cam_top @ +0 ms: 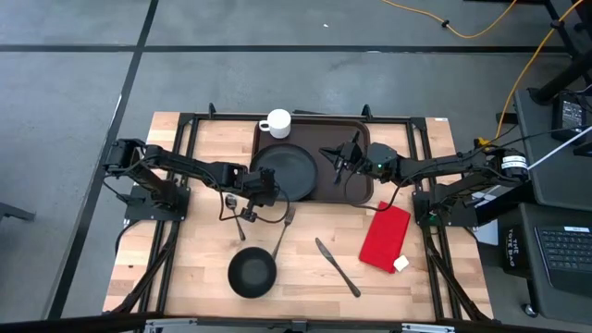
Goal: Set up tray
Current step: Put the black plate to the bottom of the white mug on the brown serving tray
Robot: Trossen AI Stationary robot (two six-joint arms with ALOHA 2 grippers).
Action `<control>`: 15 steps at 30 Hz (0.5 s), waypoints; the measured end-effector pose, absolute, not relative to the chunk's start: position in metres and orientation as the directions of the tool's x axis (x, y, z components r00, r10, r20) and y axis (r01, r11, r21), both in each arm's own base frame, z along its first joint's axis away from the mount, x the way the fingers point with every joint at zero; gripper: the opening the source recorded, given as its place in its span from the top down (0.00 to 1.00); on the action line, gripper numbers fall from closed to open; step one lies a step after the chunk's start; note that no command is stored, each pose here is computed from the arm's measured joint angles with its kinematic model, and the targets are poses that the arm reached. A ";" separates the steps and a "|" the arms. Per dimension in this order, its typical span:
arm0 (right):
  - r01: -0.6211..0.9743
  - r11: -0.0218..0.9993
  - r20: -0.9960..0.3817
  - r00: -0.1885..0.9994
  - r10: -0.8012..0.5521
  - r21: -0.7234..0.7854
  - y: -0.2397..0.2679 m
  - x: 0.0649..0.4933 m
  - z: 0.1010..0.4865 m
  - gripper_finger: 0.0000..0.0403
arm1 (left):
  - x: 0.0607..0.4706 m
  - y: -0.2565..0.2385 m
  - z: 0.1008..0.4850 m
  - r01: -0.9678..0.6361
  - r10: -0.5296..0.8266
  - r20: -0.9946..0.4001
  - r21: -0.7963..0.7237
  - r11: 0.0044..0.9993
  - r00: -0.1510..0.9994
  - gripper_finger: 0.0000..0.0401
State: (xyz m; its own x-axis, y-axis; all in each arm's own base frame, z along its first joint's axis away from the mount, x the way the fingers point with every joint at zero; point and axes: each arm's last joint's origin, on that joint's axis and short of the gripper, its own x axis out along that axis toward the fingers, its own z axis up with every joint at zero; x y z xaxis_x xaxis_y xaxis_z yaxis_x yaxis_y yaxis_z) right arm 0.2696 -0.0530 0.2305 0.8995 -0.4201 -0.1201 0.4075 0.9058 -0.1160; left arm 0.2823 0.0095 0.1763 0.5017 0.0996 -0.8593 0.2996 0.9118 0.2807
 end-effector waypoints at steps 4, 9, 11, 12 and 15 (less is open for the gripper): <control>0.407 0.906 -0.121 0.899 -0.420 -0.116 -0.053 0.270 0.230 0.93 | 0.282 0.009 0.176 0.299 0.100 -0.860 0.280 0.912 0.500 0.95; 0.407 0.906 -0.123 0.899 -0.420 -0.117 -0.053 0.270 0.230 0.93 | 0.282 0.009 0.176 0.297 0.102 -0.860 0.281 0.913 0.500 0.94; 0.407 0.906 -0.123 0.899 -0.420 -0.117 -0.053 0.270 0.230 0.93 | 0.282 0.010 0.176 0.289 0.119 -0.858 0.294 0.911 0.499 0.93; 0.407 0.906 -0.123 0.899 -0.420 -0.116 -0.053 0.270 0.230 0.93 | 0.282 0.010 0.176 0.283 0.129 -0.857 0.301 0.911 0.498 0.93; 0.407 0.906 -0.123 0.899 -0.420 -0.117 -0.053 0.270 0.230 0.93 | 0.282 0.011 0.176 0.253 0.160 -0.854 0.318 0.914 0.495 0.92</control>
State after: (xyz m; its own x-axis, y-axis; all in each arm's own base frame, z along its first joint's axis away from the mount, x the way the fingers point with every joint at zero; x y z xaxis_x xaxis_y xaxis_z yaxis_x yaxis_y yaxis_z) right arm 0.2696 -0.0530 0.2302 0.8991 -0.4200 -0.1231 0.4072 0.9059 -0.1167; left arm 0.2820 0.0112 0.1765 0.4954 0.1605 -0.8537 0.2527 0.9136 0.3184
